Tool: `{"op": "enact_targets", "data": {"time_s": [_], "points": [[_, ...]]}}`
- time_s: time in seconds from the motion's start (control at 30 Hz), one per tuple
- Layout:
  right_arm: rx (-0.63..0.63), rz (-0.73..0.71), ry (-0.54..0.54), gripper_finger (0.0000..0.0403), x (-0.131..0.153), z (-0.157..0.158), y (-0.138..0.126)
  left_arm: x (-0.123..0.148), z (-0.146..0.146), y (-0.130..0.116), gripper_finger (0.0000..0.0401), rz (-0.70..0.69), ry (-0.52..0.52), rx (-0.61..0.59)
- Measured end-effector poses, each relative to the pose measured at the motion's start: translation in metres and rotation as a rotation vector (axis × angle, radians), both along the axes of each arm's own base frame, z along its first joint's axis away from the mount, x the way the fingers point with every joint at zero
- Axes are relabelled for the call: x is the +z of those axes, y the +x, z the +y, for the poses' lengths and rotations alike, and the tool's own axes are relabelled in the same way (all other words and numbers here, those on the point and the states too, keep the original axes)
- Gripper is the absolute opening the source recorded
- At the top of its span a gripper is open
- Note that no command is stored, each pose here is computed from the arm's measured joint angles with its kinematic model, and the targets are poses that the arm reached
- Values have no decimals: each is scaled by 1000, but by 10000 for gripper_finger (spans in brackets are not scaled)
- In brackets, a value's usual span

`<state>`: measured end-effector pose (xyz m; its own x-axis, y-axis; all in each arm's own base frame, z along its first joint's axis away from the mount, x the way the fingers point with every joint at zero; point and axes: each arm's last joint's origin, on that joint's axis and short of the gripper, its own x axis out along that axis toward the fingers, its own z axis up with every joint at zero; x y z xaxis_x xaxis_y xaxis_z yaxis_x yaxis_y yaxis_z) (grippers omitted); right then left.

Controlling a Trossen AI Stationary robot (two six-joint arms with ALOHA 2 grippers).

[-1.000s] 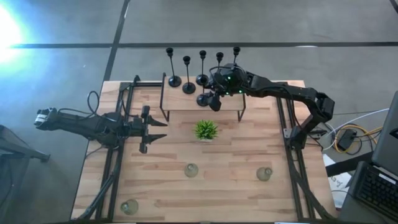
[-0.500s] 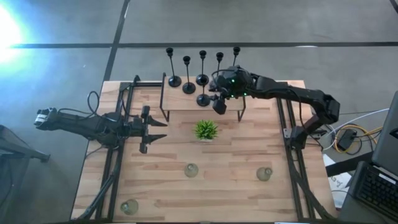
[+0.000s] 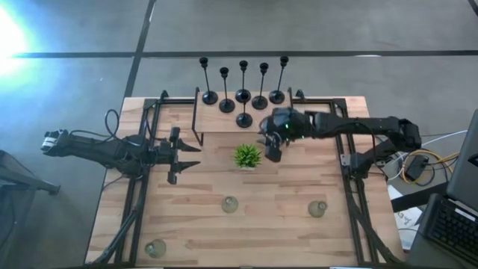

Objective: Pick & Place candle stick holders
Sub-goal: Put the small black candle holder on the shelf

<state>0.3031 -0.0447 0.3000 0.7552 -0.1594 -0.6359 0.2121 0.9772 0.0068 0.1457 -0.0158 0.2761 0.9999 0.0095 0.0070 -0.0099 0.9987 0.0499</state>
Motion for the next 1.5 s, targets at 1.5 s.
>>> {"op": "enact_targets", "data": {"time_s": [1.5], "points": [[80, -64, -100, 8, -60, -47, 52, 1, 0, 0, 193, -7, 2, 0]]}}
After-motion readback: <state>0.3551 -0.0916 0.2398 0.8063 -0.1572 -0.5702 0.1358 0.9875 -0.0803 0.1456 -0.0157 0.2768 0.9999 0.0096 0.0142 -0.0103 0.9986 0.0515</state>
